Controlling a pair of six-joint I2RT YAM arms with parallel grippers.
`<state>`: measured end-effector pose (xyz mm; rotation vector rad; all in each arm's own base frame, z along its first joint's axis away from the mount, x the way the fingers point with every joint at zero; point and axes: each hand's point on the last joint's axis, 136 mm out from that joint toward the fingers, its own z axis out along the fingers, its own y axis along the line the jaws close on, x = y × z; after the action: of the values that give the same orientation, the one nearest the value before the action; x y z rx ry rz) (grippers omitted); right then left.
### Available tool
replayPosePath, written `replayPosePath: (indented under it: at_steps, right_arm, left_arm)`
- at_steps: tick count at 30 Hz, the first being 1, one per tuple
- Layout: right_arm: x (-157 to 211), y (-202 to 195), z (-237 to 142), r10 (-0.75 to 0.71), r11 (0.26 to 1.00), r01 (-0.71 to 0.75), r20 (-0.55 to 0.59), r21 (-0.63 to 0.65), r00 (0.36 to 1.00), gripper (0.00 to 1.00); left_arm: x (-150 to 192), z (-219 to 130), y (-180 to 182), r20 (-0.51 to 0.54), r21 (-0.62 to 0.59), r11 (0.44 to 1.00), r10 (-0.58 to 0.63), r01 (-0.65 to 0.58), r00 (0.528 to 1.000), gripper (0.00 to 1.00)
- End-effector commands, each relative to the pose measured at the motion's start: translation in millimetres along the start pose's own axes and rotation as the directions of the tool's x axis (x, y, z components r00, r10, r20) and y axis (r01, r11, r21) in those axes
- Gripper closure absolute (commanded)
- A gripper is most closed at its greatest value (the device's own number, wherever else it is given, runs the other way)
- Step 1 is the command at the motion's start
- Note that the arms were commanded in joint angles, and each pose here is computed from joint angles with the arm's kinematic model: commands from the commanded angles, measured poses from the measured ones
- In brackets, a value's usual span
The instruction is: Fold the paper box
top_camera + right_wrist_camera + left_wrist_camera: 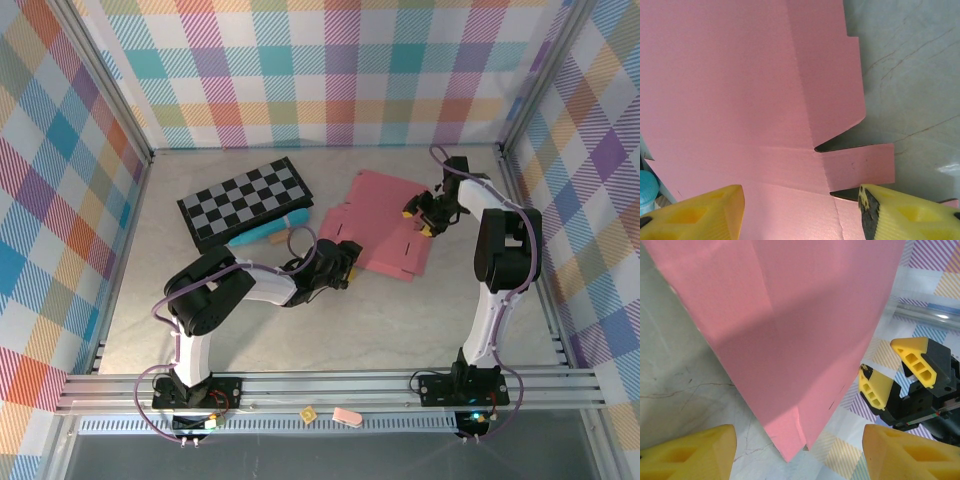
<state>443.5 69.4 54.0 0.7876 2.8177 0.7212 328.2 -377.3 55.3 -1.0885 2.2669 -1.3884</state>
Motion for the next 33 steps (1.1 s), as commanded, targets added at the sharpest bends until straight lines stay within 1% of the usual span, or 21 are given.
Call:
replayPosePath:
  at_steps: [1,5,9,17,21,33]
  right_arm:
    - [-10.4,-0.4,-19.8,-0.044,0.999,0.042,0.045,0.028,0.998,0.37]
    - [-15.7,-11.8,-20.8,-0.046,0.998,0.044,0.051,0.048,0.998,0.36]
    - [-21.2,-14.4,-22.7,-0.078,0.996,0.076,0.056,0.048,0.995,0.36]
    - [-13.4,-5.6,-8.6,-0.076,0.997,0.075,-0.018,-0.033,0.997,0.36]
    - [-6.6,-8.3,0.3,-0.072,0.997,0.069,-0.068,-0.044,0.995,0.36]
    - [13.9,-0.5,-1.0,-0.018,0.993,0.001,-0.141,-0.118,0.99,0.37]
  left_arm:
    - [10.8,-3.2,35.5,-0.006,-0.127,0.991,-0.029,0.028,1.0,0.33]
    - [10.7,1.2,28.9,-0.01,-0.122,0.992,-0.004,0.003,1.0,0.33]
    - [10.3,5.9,28.4,-0.012,-0.121,0.993,0.003,-0.004,1.0,0.34]
    - [8.1,16.2,34.9,-0.005,-0.109,0.994,-0.007,0.007,1.0,0.35]
    - [7.4,21.3,34.7,-0.003,-0.097,0.995,-0.012,0.012,1.0,0.36]
    - [4.2,23.2,47.1,0.005,-0.071,0.997,-0.041,0.041,0.999,0.36]
